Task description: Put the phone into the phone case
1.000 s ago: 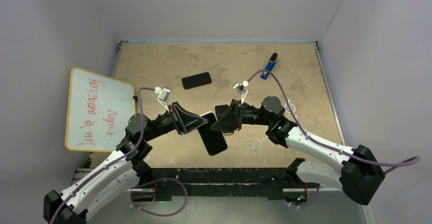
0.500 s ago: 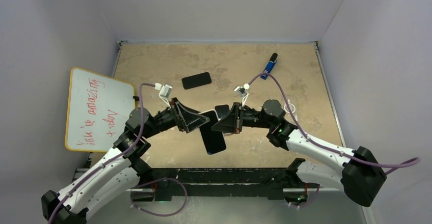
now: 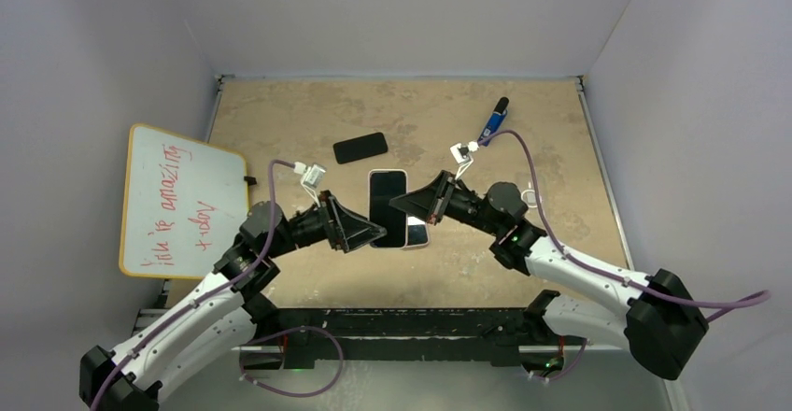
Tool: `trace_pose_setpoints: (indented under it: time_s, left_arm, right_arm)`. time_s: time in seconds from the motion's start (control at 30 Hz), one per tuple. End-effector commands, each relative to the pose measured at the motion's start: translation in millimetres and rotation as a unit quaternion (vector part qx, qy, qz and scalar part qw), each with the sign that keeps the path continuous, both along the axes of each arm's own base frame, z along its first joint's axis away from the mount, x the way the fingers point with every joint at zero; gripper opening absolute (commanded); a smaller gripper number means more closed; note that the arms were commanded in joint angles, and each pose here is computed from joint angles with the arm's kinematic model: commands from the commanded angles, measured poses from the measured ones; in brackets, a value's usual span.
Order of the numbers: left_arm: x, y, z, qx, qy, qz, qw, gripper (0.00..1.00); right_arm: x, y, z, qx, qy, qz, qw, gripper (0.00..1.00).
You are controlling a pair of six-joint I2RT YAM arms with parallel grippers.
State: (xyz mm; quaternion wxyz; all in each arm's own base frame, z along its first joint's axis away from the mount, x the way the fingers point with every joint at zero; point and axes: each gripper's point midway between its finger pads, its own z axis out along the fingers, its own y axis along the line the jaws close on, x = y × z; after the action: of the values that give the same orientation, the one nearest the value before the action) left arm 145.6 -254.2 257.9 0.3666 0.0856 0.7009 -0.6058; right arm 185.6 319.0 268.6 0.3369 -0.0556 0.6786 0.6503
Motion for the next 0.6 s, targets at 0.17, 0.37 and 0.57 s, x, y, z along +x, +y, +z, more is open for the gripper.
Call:
trace_pose_setpoints:
  time_s: [0.17,0.37,0.57]
  left_arm:
    - [-7,-5,-5,-0.017,0.005,-0.028,0.999,0.5]
    - [-3,-6,-17,-0.017,0.029,-0.019,0.999,0.0]
    - [8,-1,-40,0.037,0.048,0.015,0.998,0.0]
  right_arm:
    - [18,-4,26,0.07,-0.008,-0.046,0.996,0.0]
    - [19,-6,18,0.069,-0.002,-0.051,0.996,0.0]
    - [22,-4,7,0.043,0.0,-0.054,0.998,0.0]
